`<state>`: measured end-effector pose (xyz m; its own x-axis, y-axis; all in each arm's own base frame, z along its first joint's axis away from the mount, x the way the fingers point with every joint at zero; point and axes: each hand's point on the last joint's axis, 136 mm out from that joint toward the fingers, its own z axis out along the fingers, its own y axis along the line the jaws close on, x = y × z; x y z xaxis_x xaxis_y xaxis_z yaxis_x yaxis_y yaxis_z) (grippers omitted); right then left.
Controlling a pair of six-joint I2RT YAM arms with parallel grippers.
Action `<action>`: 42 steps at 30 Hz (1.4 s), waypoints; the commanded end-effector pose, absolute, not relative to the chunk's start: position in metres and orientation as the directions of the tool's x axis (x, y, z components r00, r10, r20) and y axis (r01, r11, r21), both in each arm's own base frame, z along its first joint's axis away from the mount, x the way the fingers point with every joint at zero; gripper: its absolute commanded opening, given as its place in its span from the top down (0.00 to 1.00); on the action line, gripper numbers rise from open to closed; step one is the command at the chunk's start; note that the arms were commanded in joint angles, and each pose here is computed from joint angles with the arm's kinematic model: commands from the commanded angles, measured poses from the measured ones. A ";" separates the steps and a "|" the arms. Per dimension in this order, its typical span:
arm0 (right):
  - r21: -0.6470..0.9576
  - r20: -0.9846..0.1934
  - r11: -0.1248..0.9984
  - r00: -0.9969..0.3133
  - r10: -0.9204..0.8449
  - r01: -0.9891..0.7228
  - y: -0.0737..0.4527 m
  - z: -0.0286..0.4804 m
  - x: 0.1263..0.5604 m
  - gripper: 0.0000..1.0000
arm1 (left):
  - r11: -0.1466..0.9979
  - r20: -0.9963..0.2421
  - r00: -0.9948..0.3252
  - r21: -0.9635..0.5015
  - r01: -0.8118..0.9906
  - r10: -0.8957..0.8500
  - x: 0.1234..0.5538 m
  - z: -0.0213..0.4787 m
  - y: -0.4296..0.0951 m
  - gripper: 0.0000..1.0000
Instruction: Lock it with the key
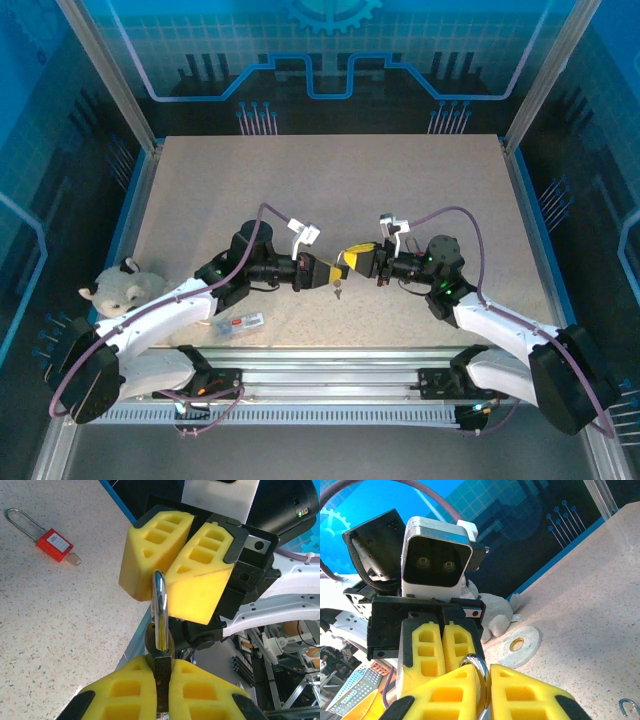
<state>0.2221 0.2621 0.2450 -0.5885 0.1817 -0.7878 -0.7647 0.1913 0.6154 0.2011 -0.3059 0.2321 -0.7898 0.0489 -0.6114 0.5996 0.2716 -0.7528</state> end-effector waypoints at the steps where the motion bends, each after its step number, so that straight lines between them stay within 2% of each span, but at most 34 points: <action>1: 0.583 -0.811 0.195 -0.551 0.196 -0.788 0.262 0.257 0.223 0.92 | 0.240 -0.677 -0.735 -0.709 0.663 0.033 0.201 0.252 -0.305 1.00; 6: 0.581 -0.812 0.198 -0.549 0.196 -0.789 0.262 0.258 0.223 1.00 | 0.257 -0.682 -0.731 -0.704 0.662 0.015 0.204 0.253 -0.304 1.00; 21: 0.589 -0.807 0.180 -0.561 0.187 -0.788 0.267 0.253 0.222 1.00 | 0.176 -0.717 -0.684 -0.696 0.696 -0.133 0.211 0.293 -0.301 1.00; 28: 0.588 -0.808 0.177 -0.561 0.182 -0.789 0.271 0.252 0.221 1.00 | 0.177 -0.737 -0.651 -0.676 0.715 -0.183 0.213 0.304 -0.297 1.00; 42: 0.596 -0.802 0.171 -0.573 0.165 -0.785 0.280 0.248 0.216 1.00 | 0.287 -0.782 -0.545 -0.620 0.730 -0.303 0.232 0.324 -0.275 1.00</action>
<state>0.2271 0.2706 0.2729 -0.5171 0.2441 -0.8204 -0.8067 0.1815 0.5624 0.2116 -0.2927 0.2631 -0.7277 -0.1220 -0.6750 0.6292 0.2732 -0.7277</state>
